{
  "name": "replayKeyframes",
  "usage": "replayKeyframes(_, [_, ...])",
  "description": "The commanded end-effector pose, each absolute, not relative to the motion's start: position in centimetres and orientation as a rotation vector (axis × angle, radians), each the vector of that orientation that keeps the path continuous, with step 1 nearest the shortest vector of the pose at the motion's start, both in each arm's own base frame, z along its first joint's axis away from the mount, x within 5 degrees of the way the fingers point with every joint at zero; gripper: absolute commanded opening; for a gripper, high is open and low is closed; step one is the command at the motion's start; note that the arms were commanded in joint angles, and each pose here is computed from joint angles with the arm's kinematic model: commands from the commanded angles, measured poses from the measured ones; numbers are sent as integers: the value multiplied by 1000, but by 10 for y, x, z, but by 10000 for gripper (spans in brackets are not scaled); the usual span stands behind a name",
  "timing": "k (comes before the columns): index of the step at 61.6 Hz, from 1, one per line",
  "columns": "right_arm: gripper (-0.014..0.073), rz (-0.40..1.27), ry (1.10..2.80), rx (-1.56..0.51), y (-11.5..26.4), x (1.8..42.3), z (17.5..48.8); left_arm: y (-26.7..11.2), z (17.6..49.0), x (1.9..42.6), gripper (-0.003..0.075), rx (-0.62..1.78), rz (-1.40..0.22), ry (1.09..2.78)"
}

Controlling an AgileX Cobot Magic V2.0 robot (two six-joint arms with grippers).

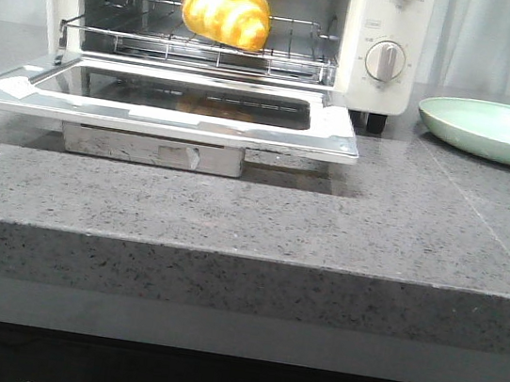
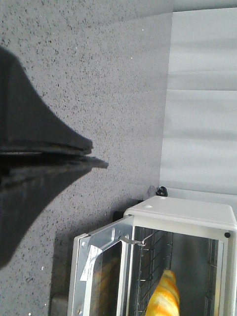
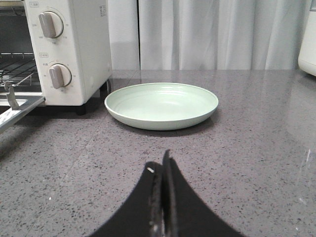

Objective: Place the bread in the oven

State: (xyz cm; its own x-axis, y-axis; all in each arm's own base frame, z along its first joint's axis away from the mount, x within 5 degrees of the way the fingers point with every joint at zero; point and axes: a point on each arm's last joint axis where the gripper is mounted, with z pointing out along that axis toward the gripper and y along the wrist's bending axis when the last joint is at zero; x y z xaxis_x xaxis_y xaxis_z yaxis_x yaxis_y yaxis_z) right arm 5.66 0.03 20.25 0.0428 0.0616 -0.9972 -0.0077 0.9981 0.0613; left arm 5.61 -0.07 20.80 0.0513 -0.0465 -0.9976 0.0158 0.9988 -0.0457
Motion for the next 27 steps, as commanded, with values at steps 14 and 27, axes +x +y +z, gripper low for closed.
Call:
replayKeyframes(14, [-118,33,1426,43,-1,54,210,-1,208,55,-18,-24,-58,1443])
replayKeyframes(27, [-118,27,1426,48,-1,54,210,-1,208,55,-18,-24,-58,1443])
